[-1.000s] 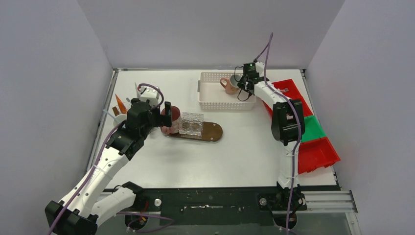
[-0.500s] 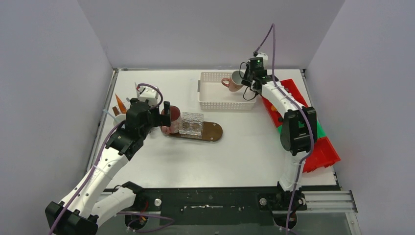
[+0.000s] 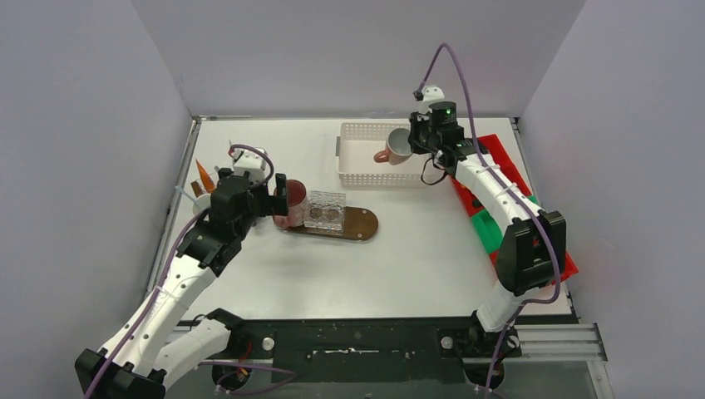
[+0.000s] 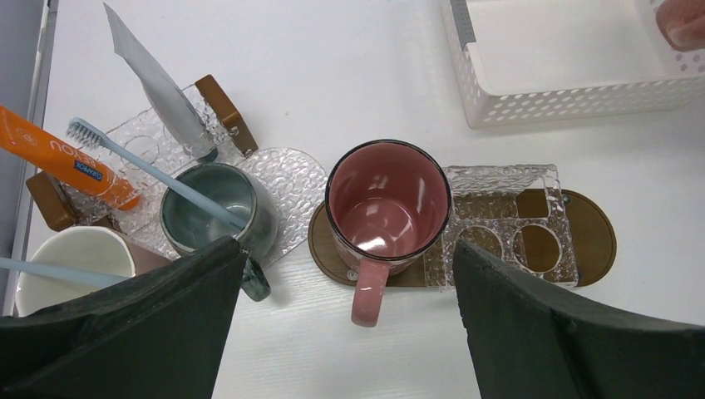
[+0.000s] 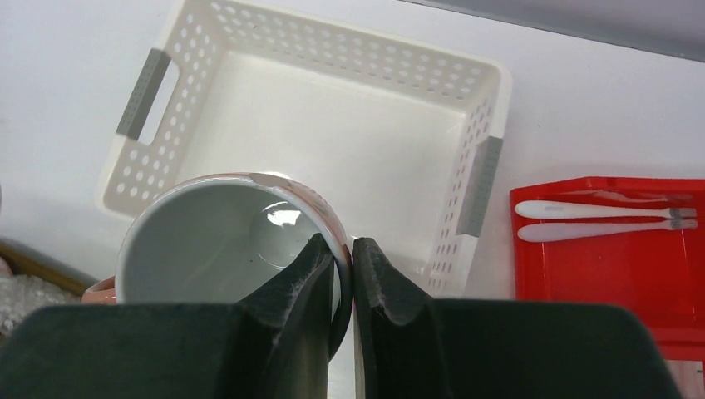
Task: Prepare toiletry sets of a toothbrush and toothpaste on the tray
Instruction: Pick up the cup from the storage box.
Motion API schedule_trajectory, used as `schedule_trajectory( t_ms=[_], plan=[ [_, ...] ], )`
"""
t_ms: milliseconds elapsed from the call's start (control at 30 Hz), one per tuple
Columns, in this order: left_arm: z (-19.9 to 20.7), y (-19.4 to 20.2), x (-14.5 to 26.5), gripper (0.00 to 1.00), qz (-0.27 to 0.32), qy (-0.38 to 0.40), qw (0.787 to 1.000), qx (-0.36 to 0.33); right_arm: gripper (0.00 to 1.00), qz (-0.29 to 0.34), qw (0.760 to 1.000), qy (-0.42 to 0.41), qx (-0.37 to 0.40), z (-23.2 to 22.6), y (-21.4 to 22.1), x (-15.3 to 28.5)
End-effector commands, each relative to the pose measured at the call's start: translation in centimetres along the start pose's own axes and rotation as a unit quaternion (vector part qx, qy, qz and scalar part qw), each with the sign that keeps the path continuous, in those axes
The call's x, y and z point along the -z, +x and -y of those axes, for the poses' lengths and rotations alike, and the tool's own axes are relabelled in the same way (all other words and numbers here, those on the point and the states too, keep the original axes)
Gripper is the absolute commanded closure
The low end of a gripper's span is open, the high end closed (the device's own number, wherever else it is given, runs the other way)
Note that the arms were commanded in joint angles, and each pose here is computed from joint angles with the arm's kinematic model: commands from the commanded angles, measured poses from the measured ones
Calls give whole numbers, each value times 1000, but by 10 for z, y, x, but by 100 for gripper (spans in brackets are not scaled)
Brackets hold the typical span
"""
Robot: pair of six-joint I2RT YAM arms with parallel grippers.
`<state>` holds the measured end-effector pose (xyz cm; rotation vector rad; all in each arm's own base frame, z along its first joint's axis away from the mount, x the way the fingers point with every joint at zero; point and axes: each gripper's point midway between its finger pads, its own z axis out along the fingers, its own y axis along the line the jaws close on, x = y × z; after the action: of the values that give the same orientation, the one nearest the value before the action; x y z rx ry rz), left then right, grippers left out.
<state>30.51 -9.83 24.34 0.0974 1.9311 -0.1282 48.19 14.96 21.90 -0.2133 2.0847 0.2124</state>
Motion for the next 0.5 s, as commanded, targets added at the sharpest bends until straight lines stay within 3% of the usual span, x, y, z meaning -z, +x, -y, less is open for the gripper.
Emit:
schedule_trajectory(
  t_ms=[0,200,467],
  plan=[
    [-1,-23,4,6,46,2,999,10,100,72,991,-58,96,-34,-40,36],
    [-5,-26,6,6,53,-3,998,15,100,82,968,-136,195,-78,-22,59],
    [-9,-27,7,6,55,-12,998,18,100,57,935,-234,261,-122,8,70]
  ],
)
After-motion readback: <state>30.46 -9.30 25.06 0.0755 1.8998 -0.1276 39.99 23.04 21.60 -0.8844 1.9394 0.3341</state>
